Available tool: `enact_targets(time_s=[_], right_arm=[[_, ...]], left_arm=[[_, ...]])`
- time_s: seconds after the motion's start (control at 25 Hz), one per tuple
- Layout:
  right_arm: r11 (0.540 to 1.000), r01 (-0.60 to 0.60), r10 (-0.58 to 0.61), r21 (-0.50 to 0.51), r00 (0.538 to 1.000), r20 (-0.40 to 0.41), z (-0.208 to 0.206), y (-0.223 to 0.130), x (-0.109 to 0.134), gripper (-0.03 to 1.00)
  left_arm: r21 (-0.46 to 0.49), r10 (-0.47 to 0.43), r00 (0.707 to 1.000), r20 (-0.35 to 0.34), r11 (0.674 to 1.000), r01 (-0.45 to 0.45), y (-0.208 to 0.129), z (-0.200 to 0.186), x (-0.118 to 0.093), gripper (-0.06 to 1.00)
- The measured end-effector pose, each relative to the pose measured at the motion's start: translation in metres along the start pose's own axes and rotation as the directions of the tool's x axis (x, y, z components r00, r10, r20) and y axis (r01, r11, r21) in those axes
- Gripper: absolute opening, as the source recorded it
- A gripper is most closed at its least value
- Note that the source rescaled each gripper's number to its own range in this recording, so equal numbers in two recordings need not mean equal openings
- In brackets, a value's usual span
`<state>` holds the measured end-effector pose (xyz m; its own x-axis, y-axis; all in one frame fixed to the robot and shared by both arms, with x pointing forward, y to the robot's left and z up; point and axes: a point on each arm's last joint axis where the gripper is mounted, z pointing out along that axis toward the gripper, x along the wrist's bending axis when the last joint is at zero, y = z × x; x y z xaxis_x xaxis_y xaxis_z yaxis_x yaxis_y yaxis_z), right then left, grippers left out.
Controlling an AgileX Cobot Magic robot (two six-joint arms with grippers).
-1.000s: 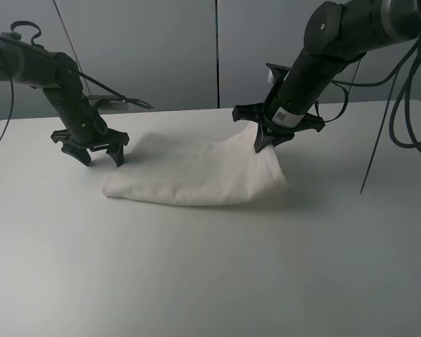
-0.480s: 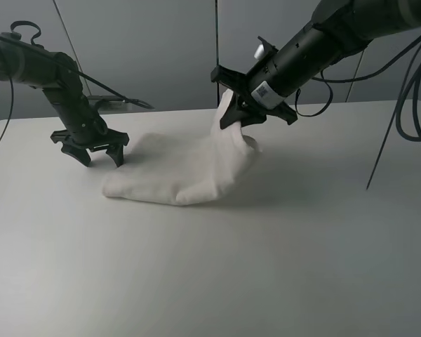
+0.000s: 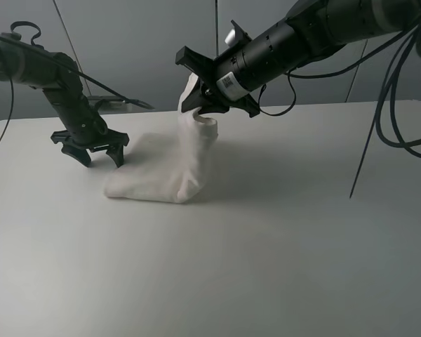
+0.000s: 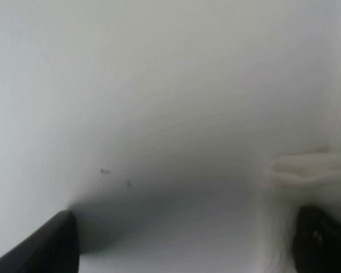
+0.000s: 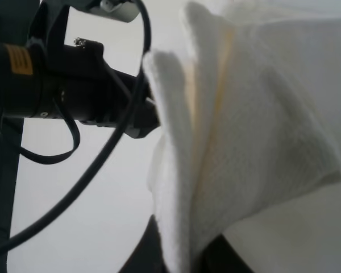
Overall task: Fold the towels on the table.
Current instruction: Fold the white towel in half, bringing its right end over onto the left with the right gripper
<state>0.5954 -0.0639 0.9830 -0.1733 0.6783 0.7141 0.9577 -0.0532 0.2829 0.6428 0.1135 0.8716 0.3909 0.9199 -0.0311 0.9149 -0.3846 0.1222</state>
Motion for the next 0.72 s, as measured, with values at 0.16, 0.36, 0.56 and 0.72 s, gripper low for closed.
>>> enact_targets(time_s=[0.16, 0.36, 0.56, 0.72], right_arm=[[1.0, -0.029, 0.029, 0.005, 0.999, -0.046, 0.01, 0.009, 0.003, 0.0], [1.0, -0.022, 0.023, 0.016, 0.997, -0.077, 0.027, 0.012, 0.012, 0.0], [0.999, -0.047, 0.05, 0.027, 0.993, -0.104, 0.043, 0.014, 0.014, 0.0], [0.998, -0.05, 0.053, 0.032, 0.992, -0.111, 0.052, 0.011, 0.013, 0.0]], left_arm=[[0.002, 0.0, 1.0, 0.008, 1.0, 0.0, 0.0, 0.0, -0.001, 0.98], [0.002, -0.001, 1.0, 0.01, 1.0, 0.001, 0.0, 0.0, -0.001, 0.98], [0.002, -0.002, 1.0, 0.011, 1.0, 0.002, 0.0, 0.0, -0.001, 0.98], [0.002, -0.002, 1.0, 0.011, 1.0, 0.002, 0.0, 0.0, -0.001, 0.98]])
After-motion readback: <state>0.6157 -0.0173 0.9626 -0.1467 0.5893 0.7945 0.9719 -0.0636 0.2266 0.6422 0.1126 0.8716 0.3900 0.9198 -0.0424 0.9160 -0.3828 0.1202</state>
